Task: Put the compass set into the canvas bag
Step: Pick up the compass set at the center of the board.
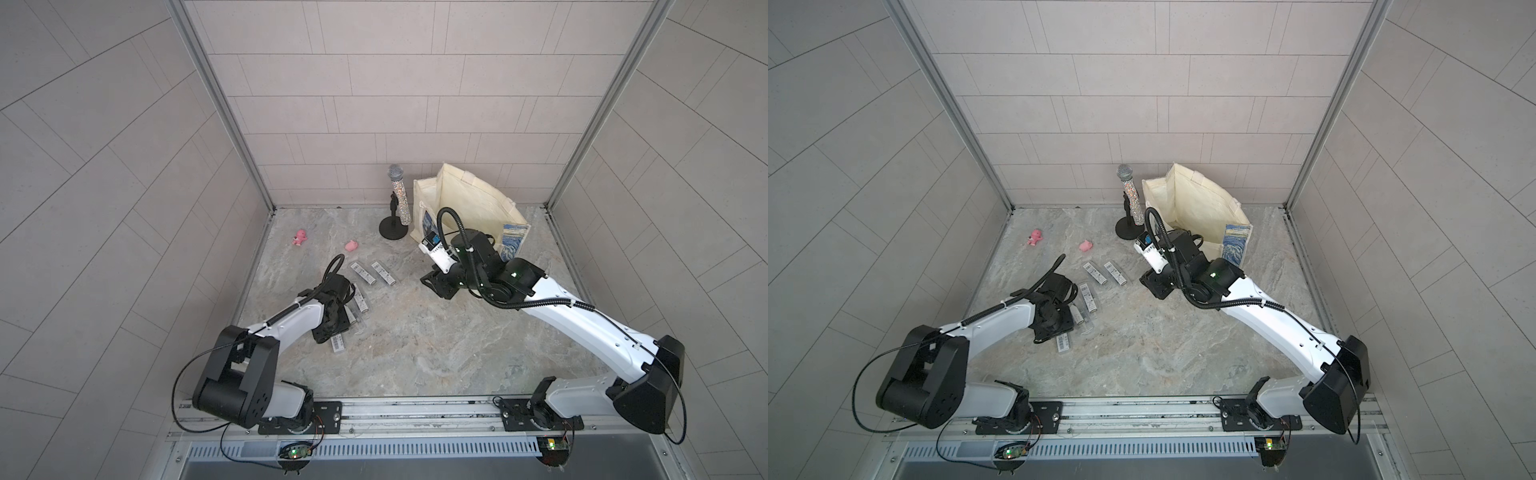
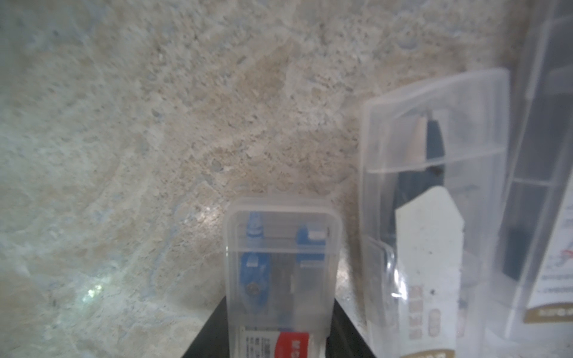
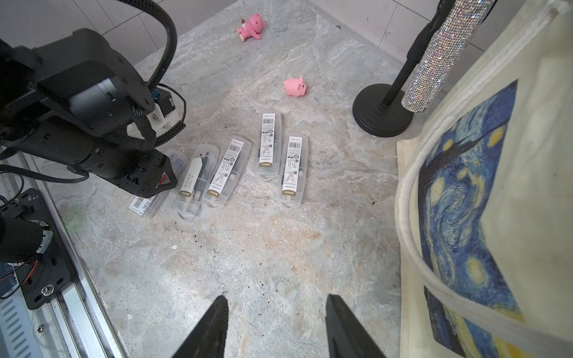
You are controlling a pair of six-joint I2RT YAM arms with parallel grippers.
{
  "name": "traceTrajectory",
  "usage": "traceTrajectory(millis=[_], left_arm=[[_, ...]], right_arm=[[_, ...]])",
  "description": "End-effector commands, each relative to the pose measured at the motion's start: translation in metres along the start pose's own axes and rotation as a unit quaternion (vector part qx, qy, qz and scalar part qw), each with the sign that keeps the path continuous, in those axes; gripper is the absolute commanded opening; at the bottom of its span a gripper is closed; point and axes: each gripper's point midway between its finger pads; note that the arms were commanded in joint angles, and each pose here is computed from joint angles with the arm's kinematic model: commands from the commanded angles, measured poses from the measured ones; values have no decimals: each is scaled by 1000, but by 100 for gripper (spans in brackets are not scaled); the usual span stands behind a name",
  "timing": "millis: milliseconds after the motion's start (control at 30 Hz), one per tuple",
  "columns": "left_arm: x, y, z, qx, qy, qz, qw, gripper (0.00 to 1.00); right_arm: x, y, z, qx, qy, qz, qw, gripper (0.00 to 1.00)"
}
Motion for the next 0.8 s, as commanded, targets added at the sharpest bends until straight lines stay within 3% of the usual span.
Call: traceTrajectory(millis=[0, 133, 333, 533, 767], left_arm=[[4, -10, 2, -11, -8, 1, 1000, 39], [2, -26, -3, -38, -11, 21, 999, 33], [-7, -66, -23, -127, -35, 78, 988, 31], [-36, -118, -59, -192, -63, 168, 965, 30], [-82, -176, -102, -224, -81, 291, 927, 28]], right_arm=[[1, 0, -4, -6, -7, -1, 1000, 53], [-1, 1, -4, -9, -7, 6, 1000, 53], [-2, -1, -10, -24, -3, 8, 1000, 53], [0, -1, -15, -31, 7, 1, 999, 53], [6, -8, -24, -52, 23, -13, 998, 54]])
Point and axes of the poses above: each gripper's point midway between its finger pads, its own y axis out along the fingers, its own x axis along the line the jaws close on, z = x × y, and after that the axes turned 14 degrees about y, right-handed
